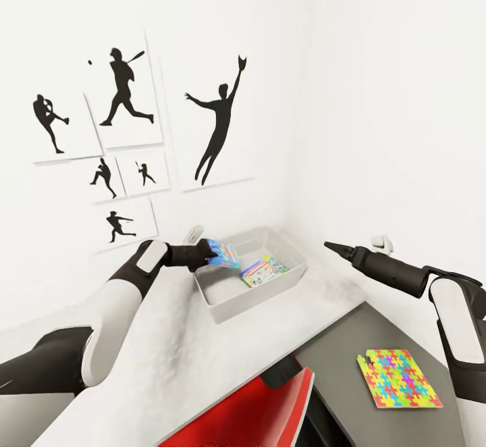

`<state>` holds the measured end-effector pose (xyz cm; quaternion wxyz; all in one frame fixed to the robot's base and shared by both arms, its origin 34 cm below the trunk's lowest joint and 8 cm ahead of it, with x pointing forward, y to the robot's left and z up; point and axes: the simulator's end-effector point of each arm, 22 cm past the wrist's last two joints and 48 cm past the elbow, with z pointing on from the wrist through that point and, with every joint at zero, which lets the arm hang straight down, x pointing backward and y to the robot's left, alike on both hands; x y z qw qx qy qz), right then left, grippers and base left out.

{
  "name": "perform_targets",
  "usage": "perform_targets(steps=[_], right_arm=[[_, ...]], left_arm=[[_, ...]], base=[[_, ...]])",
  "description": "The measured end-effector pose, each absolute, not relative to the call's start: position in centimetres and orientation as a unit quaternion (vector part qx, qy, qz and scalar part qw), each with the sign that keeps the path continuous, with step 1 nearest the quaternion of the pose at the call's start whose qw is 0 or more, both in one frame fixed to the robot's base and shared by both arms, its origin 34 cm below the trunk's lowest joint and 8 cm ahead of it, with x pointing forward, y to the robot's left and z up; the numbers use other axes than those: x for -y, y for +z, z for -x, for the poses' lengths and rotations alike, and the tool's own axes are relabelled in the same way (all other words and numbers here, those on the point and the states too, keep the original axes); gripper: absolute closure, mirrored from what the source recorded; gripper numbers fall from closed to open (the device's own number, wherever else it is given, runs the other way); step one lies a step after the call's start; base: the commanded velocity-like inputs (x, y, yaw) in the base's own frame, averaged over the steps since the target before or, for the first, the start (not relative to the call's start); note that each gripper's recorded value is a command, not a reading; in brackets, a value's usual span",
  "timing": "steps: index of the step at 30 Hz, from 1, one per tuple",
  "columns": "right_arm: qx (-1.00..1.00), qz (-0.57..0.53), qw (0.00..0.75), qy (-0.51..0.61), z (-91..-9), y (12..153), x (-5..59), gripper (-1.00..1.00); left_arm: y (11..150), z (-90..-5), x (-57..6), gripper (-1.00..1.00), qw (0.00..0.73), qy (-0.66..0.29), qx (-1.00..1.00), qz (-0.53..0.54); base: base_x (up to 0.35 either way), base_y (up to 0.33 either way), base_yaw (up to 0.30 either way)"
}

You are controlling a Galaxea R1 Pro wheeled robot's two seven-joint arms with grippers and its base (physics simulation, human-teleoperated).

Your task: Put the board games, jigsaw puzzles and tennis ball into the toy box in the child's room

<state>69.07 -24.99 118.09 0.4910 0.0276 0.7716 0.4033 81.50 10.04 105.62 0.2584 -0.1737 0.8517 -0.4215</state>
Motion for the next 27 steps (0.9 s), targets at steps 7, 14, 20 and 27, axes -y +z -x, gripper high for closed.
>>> perform_targets(steps=[7, 14, 20, 27], right_arm=[[-0.775, -0.03, 0.487, 0.403, -69.3, 117.4, 25.0, -1.0], [-0.777, -0.032, 0.482, 0.403, -69.5, 116.8, 25.0, -1.0], [-0.779, -0.034, 0.478, 0.403, -69.7, 116.2, 25.0, -1.0], [-0.782, -0.036, 0.474, 0.403, -69.9, 115.5, 25.0, -1.0]], left_arm=[[104.9, -81.6, -10.0, 1.0, 0.253, -0.419, -0.855, 0.174], [103.3, -81.5, -10.3, 1.0, 0.243, -0.406, -0.863, 0.18], [102.6, -81.5, -10.4, 1.0, 0.238, -0.402, -0.865, 0.182], [101.4, -81.5, -10.7, 1.0, 0.231, -0.386, -0.874, 0.186]], base=[[0.0, 0.0, 0.0], [0.0, 0.0, 0.0], [0.0, 0.0, 0.0], [0.0, 0.0, 0.0]])
